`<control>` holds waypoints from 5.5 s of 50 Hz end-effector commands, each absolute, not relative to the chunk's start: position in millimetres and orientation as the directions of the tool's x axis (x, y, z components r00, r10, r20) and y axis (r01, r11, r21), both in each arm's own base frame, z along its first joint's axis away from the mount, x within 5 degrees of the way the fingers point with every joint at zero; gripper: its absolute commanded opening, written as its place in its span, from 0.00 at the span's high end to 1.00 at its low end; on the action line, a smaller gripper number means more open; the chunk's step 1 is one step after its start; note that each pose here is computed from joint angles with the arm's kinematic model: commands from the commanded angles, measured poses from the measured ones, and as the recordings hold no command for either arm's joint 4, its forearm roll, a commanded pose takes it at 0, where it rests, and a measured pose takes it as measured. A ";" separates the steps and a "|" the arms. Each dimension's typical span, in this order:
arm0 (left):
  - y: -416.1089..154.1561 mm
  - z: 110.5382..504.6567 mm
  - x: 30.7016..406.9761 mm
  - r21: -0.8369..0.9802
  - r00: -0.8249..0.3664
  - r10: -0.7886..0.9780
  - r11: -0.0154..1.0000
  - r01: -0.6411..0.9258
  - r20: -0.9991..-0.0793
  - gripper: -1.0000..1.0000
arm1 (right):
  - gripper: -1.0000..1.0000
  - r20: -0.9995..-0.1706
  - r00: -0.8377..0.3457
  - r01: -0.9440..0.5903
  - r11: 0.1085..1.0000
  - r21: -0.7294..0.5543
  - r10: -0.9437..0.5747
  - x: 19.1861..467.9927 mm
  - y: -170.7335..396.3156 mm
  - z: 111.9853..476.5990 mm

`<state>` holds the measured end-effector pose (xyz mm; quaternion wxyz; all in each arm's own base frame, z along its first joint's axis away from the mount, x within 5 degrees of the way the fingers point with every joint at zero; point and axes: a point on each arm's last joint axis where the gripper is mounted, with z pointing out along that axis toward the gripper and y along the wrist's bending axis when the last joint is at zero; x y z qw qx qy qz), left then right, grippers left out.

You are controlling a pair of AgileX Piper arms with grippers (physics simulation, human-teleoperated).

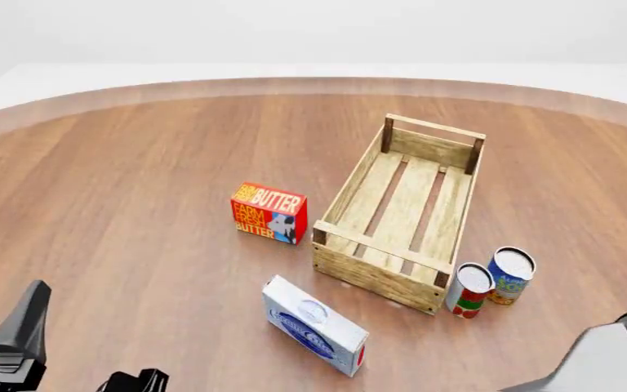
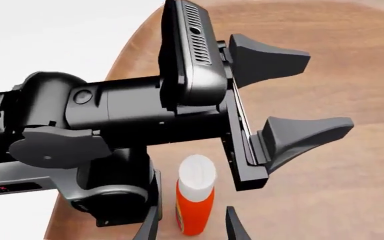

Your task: Pick up the ketchup, and put it in the wooden tray.

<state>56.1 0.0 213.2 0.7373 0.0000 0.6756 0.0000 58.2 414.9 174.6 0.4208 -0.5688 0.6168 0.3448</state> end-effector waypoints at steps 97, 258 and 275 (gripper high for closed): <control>0.0 213.2 56.1 0.000 0.087 0.000 1.000 0.000 -0.996 0.00 | 1.00 -0.886 0.002 -0.989 0.133 -0.072 -0.464 71.4 414.3 126.0; 0.0 213.2 56.1 0.000 0.087 0.000 1.000 0.000 -0.996 0.00 | 1.00 -0.896 -0.377 -0.326 0.939 -0.110 -0.236 349.3 101.0 187.6; 0.0 213.2 56.1 0.000 0.087 0.000 1.000 0.000 -0.996 0.00 | 1.00 -0.901 -0.366 -0.332 0.937 -0.109 -0.234 377.8 112.5 155.9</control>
